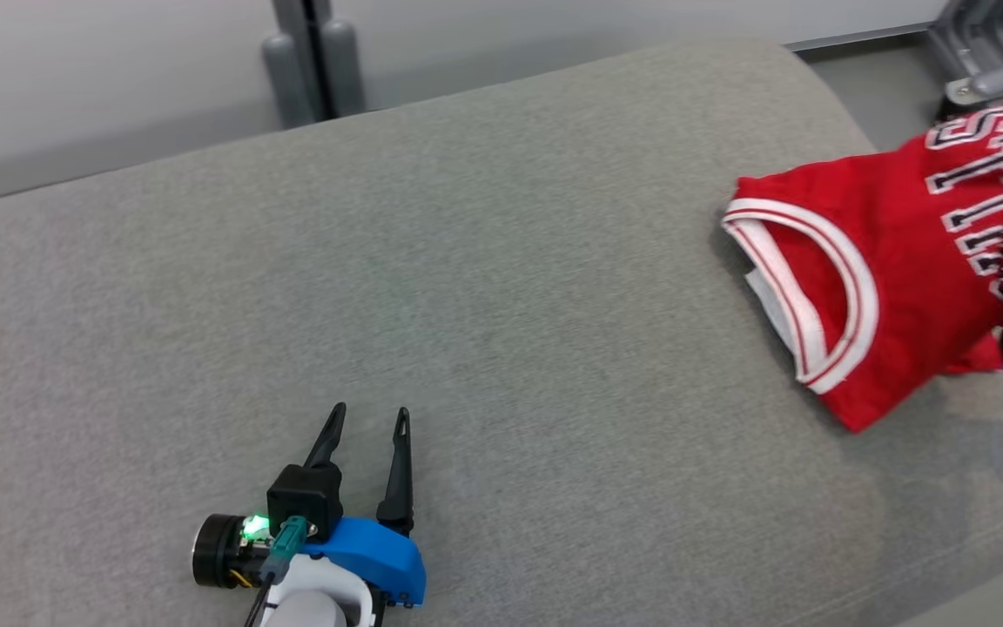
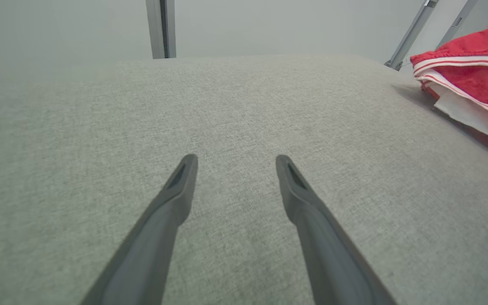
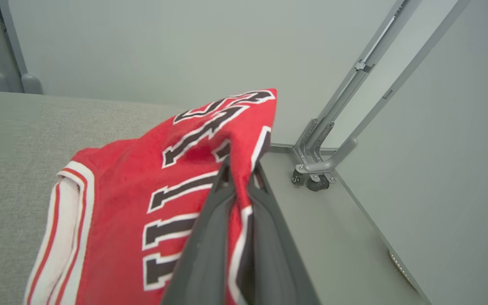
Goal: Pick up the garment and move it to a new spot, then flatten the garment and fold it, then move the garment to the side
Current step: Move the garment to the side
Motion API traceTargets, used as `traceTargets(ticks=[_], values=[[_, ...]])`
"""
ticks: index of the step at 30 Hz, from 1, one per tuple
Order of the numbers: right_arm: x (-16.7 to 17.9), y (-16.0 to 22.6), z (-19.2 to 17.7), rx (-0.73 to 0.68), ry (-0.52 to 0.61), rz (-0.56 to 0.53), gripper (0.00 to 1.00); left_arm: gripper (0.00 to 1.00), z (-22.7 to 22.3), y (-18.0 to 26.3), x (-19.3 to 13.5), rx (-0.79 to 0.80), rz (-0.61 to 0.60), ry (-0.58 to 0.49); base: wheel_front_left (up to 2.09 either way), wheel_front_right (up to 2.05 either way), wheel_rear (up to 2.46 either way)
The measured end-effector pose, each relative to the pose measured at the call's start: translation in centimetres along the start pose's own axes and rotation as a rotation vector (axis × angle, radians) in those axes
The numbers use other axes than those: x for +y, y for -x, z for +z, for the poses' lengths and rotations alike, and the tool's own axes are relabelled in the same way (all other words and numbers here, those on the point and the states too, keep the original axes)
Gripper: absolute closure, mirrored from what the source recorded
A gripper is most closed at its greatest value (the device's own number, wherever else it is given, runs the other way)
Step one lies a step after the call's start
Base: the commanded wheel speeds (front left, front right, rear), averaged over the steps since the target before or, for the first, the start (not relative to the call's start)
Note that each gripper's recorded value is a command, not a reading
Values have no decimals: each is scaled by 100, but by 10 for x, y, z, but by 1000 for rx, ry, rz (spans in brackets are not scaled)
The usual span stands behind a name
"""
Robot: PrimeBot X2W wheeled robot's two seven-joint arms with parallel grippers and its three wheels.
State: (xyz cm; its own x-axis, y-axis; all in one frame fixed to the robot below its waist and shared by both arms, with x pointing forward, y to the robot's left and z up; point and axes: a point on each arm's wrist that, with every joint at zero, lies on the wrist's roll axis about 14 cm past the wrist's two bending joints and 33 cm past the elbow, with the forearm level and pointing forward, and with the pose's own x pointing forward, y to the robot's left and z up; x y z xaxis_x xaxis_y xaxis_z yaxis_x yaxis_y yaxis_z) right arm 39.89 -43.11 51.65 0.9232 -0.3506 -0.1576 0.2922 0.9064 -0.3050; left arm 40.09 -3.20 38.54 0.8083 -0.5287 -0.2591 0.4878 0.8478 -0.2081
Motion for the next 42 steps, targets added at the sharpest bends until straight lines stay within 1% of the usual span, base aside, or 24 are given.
traceTargets(ticks=[2,3,4,8,10,13,18,23,26,31,34,38,42], values=[[-12,-6,-10,45,26,-32,100,0,-3,2,9,5,23,2,0,0,0],[-18,-8,-14,65,29,-55,32,0,-4,3,13,9,34,4,0,0,0],[-25,-11,-17,75,19,-80,0,0,-5,3,16,10,44,7,0,0,0],[-40,-22,-7,41,-7,-151,0,0,-6,6,30,8,82,9,0,0,0],[-31,-29,3,-7,-19,-149,0,0,-5,8,36,4,100,12,0,0,0],[12,-31,12,-74,-71,-93,0,0,2,11,43,-15,125,9,0,0,0],[78,-19,32,-177,-159,14,0,0,13,20,48,-45,155,3,0,0,0],[141,2,36,-209,-273,142,0,0,24,36,63,-79,218,0,0,0,0],[178,18,29,-191,-307,229,0,0,25,50,71,-87,261,-3,0,0,0],[214,39,14,-144,-344,312,0,0,26,75,85,-100,333,4,0,0,0],[230,47,12,-132,-350,352,0,0,29,89,96,-115,388,9,0,0,0],[248,54,15,-132,-355,400,0,0,31,107,109,-133,450,11,0,0,0],[257,61,23,-152,-358,432,0,0,36,122,118,-158,498,14,0,0,0]])
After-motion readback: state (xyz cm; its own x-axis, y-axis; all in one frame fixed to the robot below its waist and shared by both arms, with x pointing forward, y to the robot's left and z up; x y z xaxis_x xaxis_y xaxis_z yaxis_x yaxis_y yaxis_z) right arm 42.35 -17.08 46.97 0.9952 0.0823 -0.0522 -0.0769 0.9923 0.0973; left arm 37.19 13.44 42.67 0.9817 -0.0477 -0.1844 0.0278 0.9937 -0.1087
